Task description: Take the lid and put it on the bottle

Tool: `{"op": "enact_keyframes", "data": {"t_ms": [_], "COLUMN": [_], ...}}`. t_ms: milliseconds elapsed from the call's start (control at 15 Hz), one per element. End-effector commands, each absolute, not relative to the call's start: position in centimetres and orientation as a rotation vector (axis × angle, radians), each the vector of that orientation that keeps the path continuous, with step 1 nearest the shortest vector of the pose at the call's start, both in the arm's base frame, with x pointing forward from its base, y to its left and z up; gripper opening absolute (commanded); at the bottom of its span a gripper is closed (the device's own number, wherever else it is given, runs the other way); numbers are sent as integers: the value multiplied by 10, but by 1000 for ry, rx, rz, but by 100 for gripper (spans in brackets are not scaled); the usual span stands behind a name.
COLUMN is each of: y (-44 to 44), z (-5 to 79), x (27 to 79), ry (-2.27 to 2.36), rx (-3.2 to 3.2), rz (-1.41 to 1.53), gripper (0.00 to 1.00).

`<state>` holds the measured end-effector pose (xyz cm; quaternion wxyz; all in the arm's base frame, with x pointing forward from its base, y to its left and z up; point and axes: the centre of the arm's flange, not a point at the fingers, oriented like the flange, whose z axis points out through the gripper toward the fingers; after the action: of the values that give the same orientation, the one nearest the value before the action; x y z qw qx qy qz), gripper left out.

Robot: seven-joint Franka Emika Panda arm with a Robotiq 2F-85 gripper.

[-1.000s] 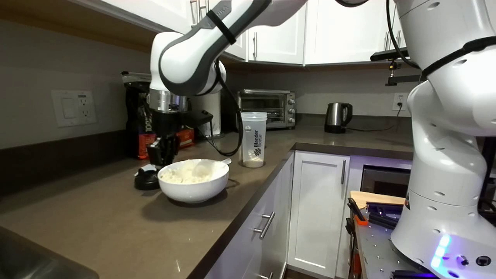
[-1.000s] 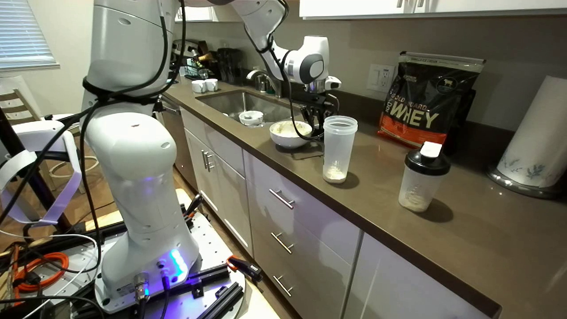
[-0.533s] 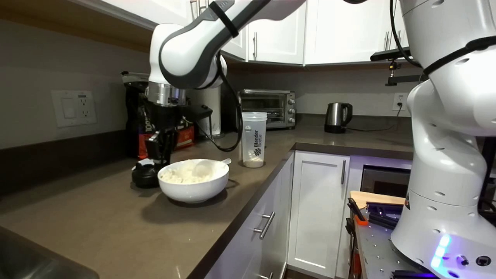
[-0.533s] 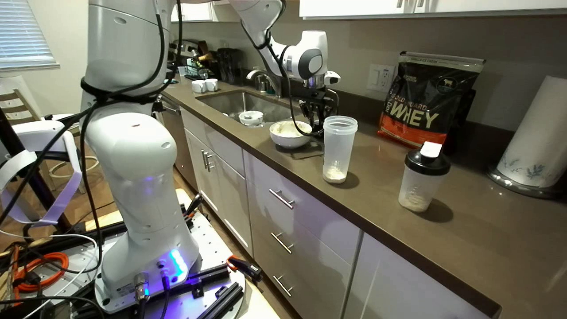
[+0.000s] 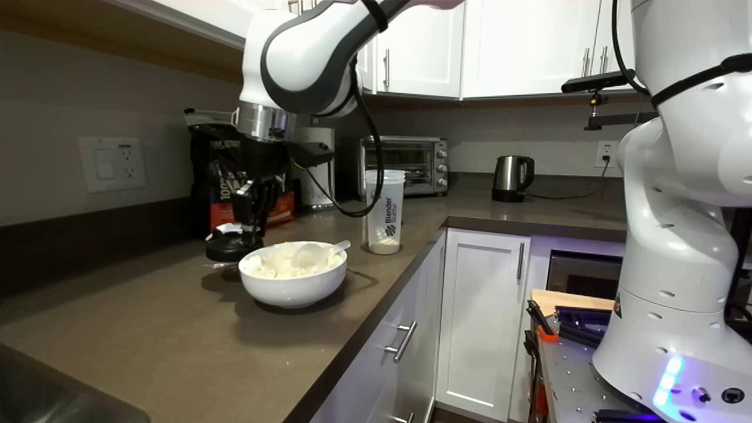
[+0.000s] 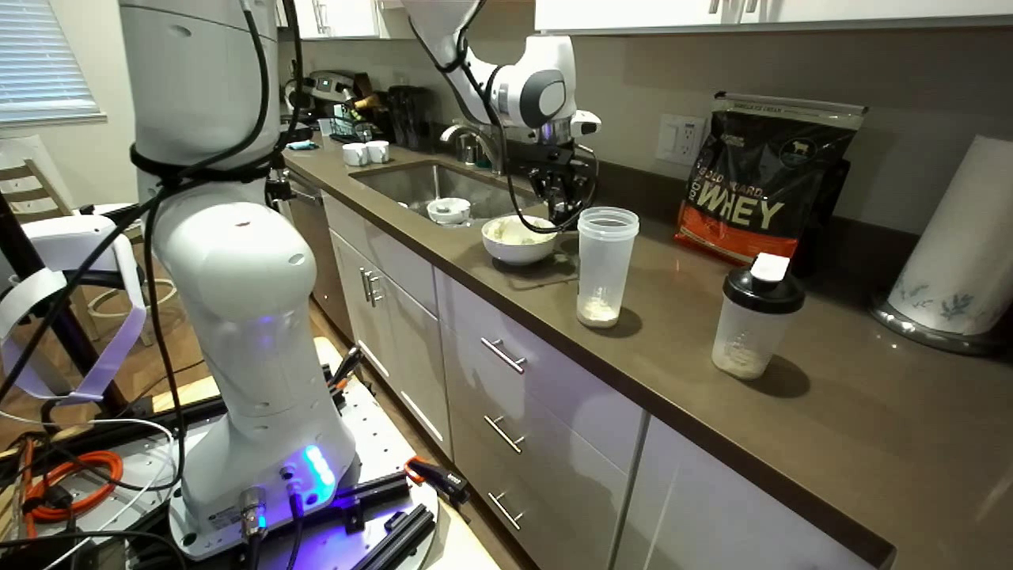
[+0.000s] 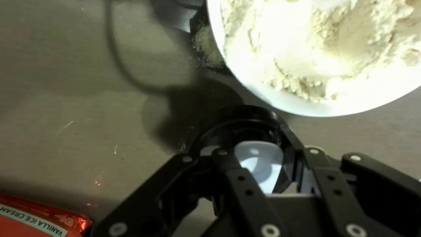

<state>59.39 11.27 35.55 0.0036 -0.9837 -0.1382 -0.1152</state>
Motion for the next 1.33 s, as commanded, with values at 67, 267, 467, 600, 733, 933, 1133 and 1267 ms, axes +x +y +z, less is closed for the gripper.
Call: {"op": "enact_keyframes", "data": {"t_ms": [67, 267, 467, 600, 733, 933, 1133, 1267], "y": [108, 106, 106, 106, 106, 104, 98, 95], "z": [384, 397, 411, 424, 437, 457, 478, 491], "x": [555, 543, 531, 522, 515, 505, 498, 493], "ry": [-416, -424, -439, -450, -454, -456, -446, -448], "rx": [-3082, -3075, -3066, -3069, -3076, -3079, -3089, -3109], "rz": [-491, -538, -542, -554, -577, -618, -648, -656], "gripper": [13, 13, 13, 13, 13, 13, 13, 13]}}
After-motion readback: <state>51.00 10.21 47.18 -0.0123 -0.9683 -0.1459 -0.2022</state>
